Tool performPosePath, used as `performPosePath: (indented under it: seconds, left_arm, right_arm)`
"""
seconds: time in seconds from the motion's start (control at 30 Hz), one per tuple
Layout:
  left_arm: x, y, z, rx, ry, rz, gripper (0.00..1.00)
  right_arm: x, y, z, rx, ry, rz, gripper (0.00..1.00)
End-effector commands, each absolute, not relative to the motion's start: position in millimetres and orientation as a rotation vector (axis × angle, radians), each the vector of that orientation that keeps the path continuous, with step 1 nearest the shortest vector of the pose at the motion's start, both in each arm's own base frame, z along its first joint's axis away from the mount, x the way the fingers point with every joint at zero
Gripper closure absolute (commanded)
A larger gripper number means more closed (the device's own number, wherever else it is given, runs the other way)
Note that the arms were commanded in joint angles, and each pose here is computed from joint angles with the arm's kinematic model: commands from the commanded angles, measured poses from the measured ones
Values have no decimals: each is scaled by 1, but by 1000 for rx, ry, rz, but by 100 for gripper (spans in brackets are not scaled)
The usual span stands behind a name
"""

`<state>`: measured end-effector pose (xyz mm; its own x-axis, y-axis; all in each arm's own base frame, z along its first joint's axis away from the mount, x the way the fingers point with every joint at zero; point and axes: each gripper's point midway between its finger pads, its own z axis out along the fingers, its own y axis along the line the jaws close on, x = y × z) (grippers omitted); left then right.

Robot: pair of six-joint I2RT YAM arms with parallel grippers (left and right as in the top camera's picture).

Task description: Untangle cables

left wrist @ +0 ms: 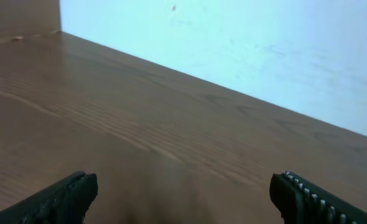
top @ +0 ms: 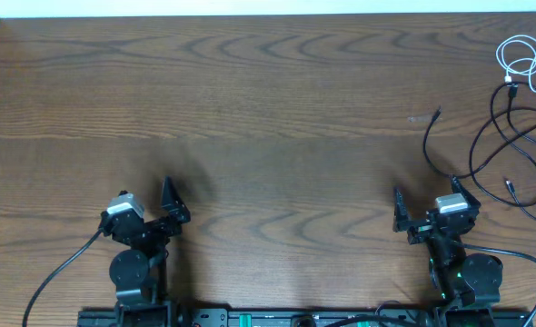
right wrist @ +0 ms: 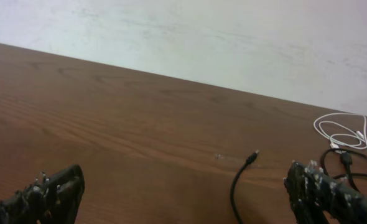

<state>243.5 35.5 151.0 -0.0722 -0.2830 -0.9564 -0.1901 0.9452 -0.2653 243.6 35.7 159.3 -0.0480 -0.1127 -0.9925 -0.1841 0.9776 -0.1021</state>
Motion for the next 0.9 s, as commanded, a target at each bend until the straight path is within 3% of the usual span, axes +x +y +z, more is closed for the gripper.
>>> performPosePath:
  seconds: [0.0,0.87]
  left_arm:
    - [240,43,137,-368,1682,-4,6]
    - [240,41,137,-331,1694,17,5]
  right_arm:
    - [243,36,158,-222,1623,62,1]
    - [243,36,158,-222,1623,62,1]
